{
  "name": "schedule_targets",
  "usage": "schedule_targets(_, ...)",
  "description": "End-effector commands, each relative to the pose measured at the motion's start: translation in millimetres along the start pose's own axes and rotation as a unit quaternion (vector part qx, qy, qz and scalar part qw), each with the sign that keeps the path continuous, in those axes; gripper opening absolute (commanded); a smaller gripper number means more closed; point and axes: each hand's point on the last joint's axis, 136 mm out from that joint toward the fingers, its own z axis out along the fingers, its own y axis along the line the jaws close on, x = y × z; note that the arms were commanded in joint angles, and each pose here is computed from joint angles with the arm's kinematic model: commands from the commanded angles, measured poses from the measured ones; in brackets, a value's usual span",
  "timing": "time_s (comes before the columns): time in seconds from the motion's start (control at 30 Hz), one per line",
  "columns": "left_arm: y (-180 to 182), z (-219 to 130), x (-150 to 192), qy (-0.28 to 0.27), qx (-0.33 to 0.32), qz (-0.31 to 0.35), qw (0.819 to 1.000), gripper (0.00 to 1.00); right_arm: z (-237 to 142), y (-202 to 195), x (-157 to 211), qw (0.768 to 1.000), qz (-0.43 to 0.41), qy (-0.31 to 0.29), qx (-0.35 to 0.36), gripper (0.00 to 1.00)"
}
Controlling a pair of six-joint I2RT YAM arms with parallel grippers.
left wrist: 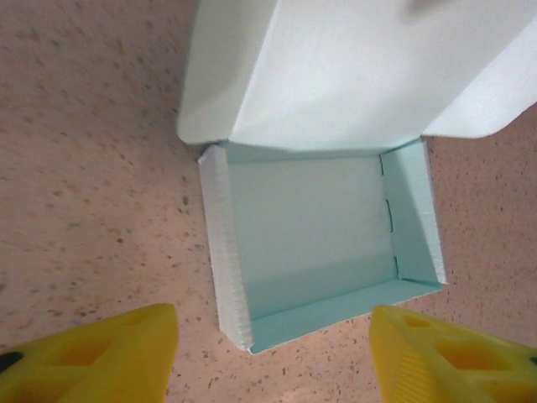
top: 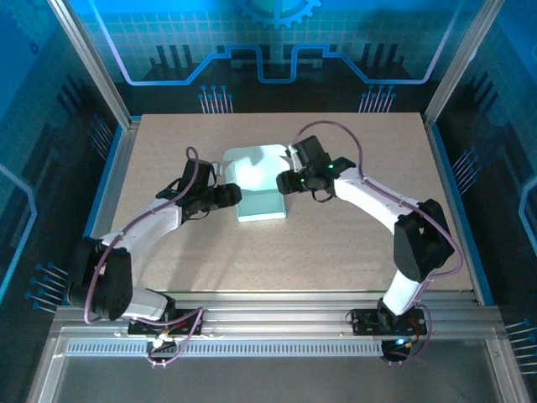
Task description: Fold the paper box
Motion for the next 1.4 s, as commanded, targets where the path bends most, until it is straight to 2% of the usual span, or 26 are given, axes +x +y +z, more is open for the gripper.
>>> schedule_targets(0.0,10,-25,-25,-0.028,-0.04,0.045,0.998,0.72,-18,6,-26,0.994,-0.08,-0.031,-0.066,0.66)
schedule_targets(0.03,10,-30,-34,-0.036,-0.04,0.051,0.997,0.78,-20,10,-29,0.99,-0.104,-0.029,-0.093,0.66)
schedule_targets(0.13,6,-39,-55,-0.039,-0.025,0.087,0.995,0.95,-20,2,-35,0.984,-0.14,0.005,-0.111,0.69)
schedule_targets(0.2,-4,-42,-65,-0.03,-0.008,0.128,0.991,0.99,-17,-5,-39,0.981,-0.151,0.031,-0.121,0.69)
schedule_targets(0.27,-20,-44,-68,-0.016,0.03,0.188,0.982,0.99,-14,-7,-44,0.976,-0.164,0.047,-0.136,0.7)
schedule_targets(0.37,-27,-44,-76,-0.007,0.051,0.228,0.972,0.99,-10,-7,-50,0.969,-0.183,0.068,-0.154,0.7)
schedule_targets(0.57,-13,-29,-92,0.016,0.046,0.243,0.969,0.99,8,-14,-58,0.96,-0.21,0.1,-0.157,0.7)
schedule_targets(0.8,-13,-11,-86,0.063,0.066,0.257,0.962,0.99,20,-11,-58,0.952,-0.21,0.118,-0.188,0.65)
schedule_targets(1.1,-12,-1,-83,0.076,0.076,0.249,0.962,0.96,38,-12,-51,0.946,-0.213,0.147,-0.197,0.58)
schedule_targets(1.27,-13,2,-82,0.08,0.081,0.246,0.963,0.94,44,-15,-47,0.945,-0.216,0.157,-0.19,0.53)
schedule_targets(1.37,-14,1,-82,0.078,0.084,0.247,0.962,0.94,44,-15,-47,0.945,-0.216,0.158,-0.19,0.43)
